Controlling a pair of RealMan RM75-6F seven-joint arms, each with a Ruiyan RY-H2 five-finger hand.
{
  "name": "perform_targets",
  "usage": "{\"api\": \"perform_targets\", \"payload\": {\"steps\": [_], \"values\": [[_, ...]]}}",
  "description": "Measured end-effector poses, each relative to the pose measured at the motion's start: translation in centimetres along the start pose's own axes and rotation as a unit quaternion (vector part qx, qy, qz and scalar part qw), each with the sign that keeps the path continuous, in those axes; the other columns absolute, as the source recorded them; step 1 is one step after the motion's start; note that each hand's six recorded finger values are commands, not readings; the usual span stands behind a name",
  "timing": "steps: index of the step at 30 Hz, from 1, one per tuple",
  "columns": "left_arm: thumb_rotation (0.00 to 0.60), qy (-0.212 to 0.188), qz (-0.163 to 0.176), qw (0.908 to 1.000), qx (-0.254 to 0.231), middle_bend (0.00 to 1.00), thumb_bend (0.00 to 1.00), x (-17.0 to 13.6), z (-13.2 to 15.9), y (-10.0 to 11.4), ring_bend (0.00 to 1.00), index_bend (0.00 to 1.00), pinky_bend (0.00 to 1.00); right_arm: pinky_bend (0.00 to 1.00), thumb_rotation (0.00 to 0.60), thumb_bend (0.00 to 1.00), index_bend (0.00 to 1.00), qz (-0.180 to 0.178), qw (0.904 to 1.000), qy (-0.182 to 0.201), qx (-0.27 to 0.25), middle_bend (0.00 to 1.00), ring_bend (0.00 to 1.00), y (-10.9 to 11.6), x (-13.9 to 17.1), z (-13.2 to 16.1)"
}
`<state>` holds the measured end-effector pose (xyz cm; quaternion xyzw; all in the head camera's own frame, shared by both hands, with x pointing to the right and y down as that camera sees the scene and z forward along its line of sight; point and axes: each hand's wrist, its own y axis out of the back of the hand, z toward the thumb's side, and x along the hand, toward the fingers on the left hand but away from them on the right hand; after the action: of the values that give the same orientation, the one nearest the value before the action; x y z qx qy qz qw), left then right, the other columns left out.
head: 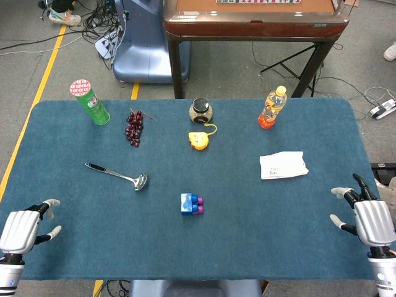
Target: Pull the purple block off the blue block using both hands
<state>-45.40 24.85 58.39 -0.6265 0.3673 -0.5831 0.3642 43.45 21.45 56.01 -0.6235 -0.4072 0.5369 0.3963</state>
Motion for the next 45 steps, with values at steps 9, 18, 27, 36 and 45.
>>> {"api": "perform_targets", "payload": {"steps": [9, 18, 27, 36, 45], "values": [[0.600, -0.014, -0.007, 0.9999, -0.006, 0.54, 0.19, 0.9, 1.2, -0.2, 0.56, 0.36, 0.72, 0.50, 0.600, 0.04, 0.38, 0.004, 1.0000, -0.002, -0.008, 0.48, 0.32, -0.5, 0.5, -0.1], [0.600, -0.073, -0.027, 0.9959, -0.046, 0.56, 0.06, 3.0, 6.4, -0.1, 0.62, 0.24, 0.83, 0.52, 0.600, 0.04, 0.39, -0.009, 0.9998, -0.014, -0.011, 0.48, 0.33, 0.8, 0.8, -1.1], [0.600, -0.181, -0.043, 0.9815, -0.044, 0.73, 0.03, 5.7, 14.5, -0.5, 0.80, 0.09, 0.98, 0.52, 0.600, 0.06, 0.40, -0.020, 0.9992, -0.029, -0.018, 0.49, 0.34, 1.6, 0.9, -1.9], [0.600, -0.262, -0.062, 0.9618, -0.052, 0.81, 0.00, 8.7, 22.6, -1.1, 0.85, 0.02, 1.00, 0.52, 0.600, 0.06, 0.41, -0.014, 0.9992, -0.034, -0.019, 0.49, 0.34, 1.5, 0.8, -2.3], [0.600, -0.315, -0.082, 0.9445, -0.046, 0.82, 0.00, 9.8, 28.8, -3.1, 0.86, 0.00, 1.00, 0.55, 0.600, 0.06, 0.41, -0.010, 0.9989, -0.043, -0.019, 0.49, 0.34, 1.3, 1.1, -2.9]]}}
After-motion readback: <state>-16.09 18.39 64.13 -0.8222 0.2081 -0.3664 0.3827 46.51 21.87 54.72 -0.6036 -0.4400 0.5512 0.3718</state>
